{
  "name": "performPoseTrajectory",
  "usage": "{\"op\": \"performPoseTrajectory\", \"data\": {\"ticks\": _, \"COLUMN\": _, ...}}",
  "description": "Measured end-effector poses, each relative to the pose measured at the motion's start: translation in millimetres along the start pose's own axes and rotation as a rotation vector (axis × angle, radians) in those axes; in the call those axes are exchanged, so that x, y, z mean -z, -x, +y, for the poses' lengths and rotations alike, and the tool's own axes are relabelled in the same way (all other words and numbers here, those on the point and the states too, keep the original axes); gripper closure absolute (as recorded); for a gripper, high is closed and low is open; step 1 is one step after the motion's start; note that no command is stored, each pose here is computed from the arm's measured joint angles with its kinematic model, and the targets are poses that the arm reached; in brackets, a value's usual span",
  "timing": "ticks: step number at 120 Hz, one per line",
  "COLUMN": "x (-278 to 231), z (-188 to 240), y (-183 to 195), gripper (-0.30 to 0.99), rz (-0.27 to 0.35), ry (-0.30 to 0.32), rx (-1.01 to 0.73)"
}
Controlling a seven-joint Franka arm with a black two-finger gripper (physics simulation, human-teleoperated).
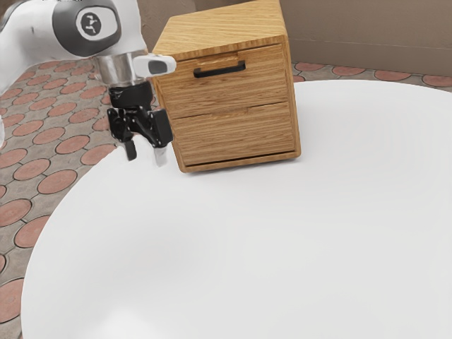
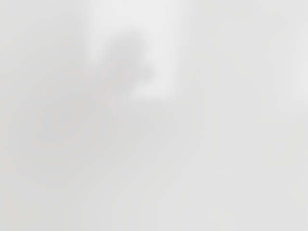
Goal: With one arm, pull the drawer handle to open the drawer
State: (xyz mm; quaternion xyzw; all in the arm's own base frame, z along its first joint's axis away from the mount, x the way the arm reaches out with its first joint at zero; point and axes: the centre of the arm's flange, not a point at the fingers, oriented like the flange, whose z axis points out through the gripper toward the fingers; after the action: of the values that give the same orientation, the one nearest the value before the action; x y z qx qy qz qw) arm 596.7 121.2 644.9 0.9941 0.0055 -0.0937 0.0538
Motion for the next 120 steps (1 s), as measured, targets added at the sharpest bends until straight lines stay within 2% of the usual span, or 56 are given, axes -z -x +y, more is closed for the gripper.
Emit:
{"op": "performPoseTrajectory", "data": {"ticks": 10, "x": 7, "z": 7, "y": -12, "gripper": 0.0, "rz": 0.087, "ry": -0.014, "rx": -0.023}}
{"op": "performPoseTrajectory", "data": {"ticks": 24, "x": 17, "z": 8, "y": -19, "gripper": 0.0, "rz": 0.174, "ry": -0.028, "rx": -0.04}}
{"op": "performPoseTrajectory", "data": {"ticks": 44, "x": 47, "z": 21, "y": -30, "gripper": 0.0, "rz": 0.327, "ry": -0.106, "rx": -0.076}}
{"op": "performPoseTrajectory", "data": {"ticks": 48, "x": 69, "z": 29, "y": -20, "gripper": 0.0, "rz": 0.384, "ry": -0.136, "rx": -0.081}}
{"op": "performPoseTrajectory", "data": {"ticks": 53, "x": 107, "z": 61, "y": 7, "gripper": 0.0, "rz": 0.481, "ry": -0.179, "rx": -0.116}}
{"op": "performPoseTrajectory", "data": {"ticks": 58, "x": 126, "z": 97, "y": 23, "gripper": 0.0, "rz": 0.537, "ry": -0.194, "rx": -0.174}}
{"op": "performPoseTrajectory", "data": {"ticks": 72, "x": 91, "z": 222, "y": 21, "gripper": 0.0, "rz": 0.501, "ry": -0.202, "rx": -0.42}}
{"op": "performPoseTrajectory", "data": {"ticks": 81, "x": 65, "z": 249, "y": 11, "gripper": 0.0, "rz": 0.462, "ry": -0.225, "rx": -0.484}}
{"op": "performPoseTrajectory", "data": {"ticks": 90, "x": 58, "z": 224, "y": -2, "gripper": 0.0, "rz": 0.444, "ry": -0.279, "rx": -0.457}}
{"op": "performPoseTrajectory", "data": {"ticks": 102, "x": 60, "z": 151, "y": -13, "gripper": 0.0, "rz": 0.412, "ry": -0.336, "rx": -0.363}}
{"op": "performPoseTrajectory", "data": {"ticks": 110, "x": 60, "z": 102, "y": -18, "gripper": 0.0, "rz": 0.39, "ry": -0.354, "rx": -0.31}}
{"op": "performPoseTrajectory", "data": {"ticks": 120, "x": 48, "z": 63, "y": -37, "gripper": 0.0, "rz": 0.385, "ry": -0.36, "rx": -0.314}}
